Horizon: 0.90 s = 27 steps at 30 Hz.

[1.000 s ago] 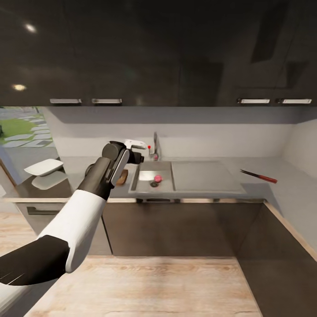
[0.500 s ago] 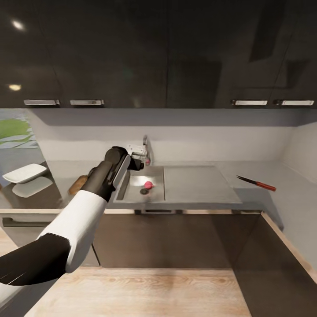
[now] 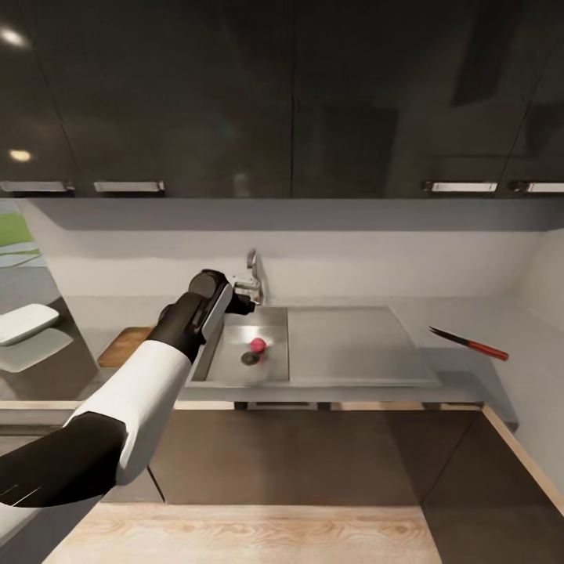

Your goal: In the kitchen, take the Vidalia onion out of the sink, dice it on the chopping board with the paring knife, put the diced onion into the bowl on the countertop, then place both the paring knife and the chopping board into the sink.

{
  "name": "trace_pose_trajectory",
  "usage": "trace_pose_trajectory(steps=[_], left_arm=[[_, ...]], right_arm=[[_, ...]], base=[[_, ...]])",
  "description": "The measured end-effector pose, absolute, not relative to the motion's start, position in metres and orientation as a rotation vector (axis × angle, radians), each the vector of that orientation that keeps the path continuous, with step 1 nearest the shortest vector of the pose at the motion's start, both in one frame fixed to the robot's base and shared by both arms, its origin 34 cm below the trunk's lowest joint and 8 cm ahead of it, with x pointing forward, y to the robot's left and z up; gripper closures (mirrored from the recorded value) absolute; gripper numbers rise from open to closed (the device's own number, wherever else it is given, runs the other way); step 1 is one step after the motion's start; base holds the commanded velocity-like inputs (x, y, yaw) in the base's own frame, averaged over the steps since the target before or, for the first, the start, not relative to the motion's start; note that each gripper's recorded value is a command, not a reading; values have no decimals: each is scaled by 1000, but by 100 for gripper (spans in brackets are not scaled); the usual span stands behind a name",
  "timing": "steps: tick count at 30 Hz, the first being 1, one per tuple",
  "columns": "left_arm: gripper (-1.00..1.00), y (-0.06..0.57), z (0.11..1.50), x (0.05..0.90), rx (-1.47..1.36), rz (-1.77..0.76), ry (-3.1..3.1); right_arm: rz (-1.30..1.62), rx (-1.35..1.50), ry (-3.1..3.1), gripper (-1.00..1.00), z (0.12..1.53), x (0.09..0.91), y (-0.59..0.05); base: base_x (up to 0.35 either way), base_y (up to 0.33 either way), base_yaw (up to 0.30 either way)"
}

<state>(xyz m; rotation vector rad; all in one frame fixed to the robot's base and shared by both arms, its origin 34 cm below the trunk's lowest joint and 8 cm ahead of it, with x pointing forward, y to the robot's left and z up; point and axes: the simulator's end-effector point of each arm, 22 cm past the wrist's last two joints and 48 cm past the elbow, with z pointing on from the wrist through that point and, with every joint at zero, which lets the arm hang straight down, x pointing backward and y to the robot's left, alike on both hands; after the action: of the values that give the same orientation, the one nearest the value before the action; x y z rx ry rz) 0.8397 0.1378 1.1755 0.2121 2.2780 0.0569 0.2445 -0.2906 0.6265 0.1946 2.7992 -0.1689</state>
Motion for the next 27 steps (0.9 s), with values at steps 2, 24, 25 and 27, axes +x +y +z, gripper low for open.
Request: trace_pose_trajectory(steps=[2, 24, 25, 27], left_arm=[[-100, 139, 1172, 839, 210, 58, 2287], [-100, 142, 1098, 842, 137, -4, 2346], [-100, 142, 1094, 841, 137, -3, 2355], [-100, 143, 1087, 838, 138, -2, 2371]], right_arm=[[-170, 194, 2799, -100, 626, 244, -291], [-175, 196, 2800, -100, 626, 245, -291], [-175, 196, 2799, -100, 626, 245, -291], [-174, 195, 2800, -100, 626, 245, -291]], base=[[321, -1, 0], [87, 0, 0], [0, 0, 0], [0, 0, 0]])
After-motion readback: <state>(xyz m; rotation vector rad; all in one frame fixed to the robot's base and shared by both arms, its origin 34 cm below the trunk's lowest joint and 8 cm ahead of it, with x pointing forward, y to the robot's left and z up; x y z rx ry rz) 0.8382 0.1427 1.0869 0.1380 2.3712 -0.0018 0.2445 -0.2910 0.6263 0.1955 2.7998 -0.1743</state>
